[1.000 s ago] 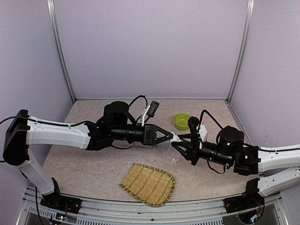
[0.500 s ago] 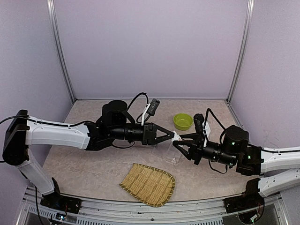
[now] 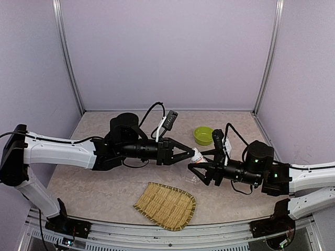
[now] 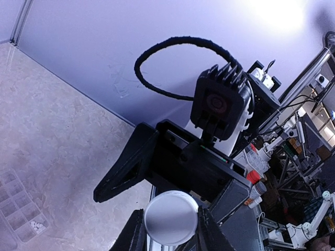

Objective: Sort the pills into containers
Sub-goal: Pass from the right arm to the left, then place the pill bottle at the center of the board.

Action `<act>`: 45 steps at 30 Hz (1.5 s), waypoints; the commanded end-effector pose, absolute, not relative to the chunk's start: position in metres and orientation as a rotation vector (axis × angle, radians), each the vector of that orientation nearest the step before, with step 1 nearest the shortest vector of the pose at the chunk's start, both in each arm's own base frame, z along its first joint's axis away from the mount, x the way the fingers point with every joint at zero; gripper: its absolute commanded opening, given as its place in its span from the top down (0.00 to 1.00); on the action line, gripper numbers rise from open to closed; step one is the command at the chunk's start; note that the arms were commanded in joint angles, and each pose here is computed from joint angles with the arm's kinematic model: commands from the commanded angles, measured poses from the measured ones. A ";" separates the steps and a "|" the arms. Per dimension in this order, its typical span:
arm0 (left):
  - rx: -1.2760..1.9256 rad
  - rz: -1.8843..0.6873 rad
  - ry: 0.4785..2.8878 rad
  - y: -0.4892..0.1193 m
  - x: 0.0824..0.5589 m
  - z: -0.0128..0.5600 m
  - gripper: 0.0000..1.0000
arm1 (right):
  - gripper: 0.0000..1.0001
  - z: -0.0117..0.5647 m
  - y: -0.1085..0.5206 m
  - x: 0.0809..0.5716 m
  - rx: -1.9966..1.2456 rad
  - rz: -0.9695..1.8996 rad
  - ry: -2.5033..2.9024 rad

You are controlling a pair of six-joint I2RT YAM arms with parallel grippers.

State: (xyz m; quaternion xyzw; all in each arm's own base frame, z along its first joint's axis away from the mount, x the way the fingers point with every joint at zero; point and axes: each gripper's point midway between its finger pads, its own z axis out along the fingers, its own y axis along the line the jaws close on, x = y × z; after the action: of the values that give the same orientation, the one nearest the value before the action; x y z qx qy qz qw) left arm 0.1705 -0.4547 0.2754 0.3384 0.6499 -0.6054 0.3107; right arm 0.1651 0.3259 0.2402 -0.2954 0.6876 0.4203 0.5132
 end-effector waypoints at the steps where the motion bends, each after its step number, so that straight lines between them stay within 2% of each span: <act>1: 0.876 -1.585 1.667 -0.448 0.175 0.288 0.85 | 0.20 0.251 0.326 0.170 -0.694 0.980 1.642; 7: 0.816 -1.489 1.746 -0.441 0.194 0.274 0.85 | 0.06 0.252 0.319 0.174 -0.680 0.932 1.640; 14: 0.748 -1.411 1.806 -0.427 0.213 0.262 0.85 | 0.00 0.247 0.316 0.179 -0.674 0.888 1.656; 24: 0.615 -1.198 1.921 -0.386 0.247 0.236 0.85 | 0.00 0.241 0.316 0.184 -0.675 0.861 1.672; 38: 0.410 -0.822 2.056 -0.295 0.298 0.205 0.86 | 0.00 0.229 0.312 0.198 -0.630 0.792 1.722; 45: 0.326 -0.761 2.077 -0.262 0.308 0.196 0.86 | 0.00 0.220 0.309 0.207 -0.600 0.754 1.756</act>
State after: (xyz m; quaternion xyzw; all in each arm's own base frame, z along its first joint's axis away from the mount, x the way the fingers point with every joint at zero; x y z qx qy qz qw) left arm 0.3038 -0.2823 0.1984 0.1441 0.8301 -0.3302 0.4255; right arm 0.1960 0.3111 0.2144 -0.2731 0.7322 0.3268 0.5316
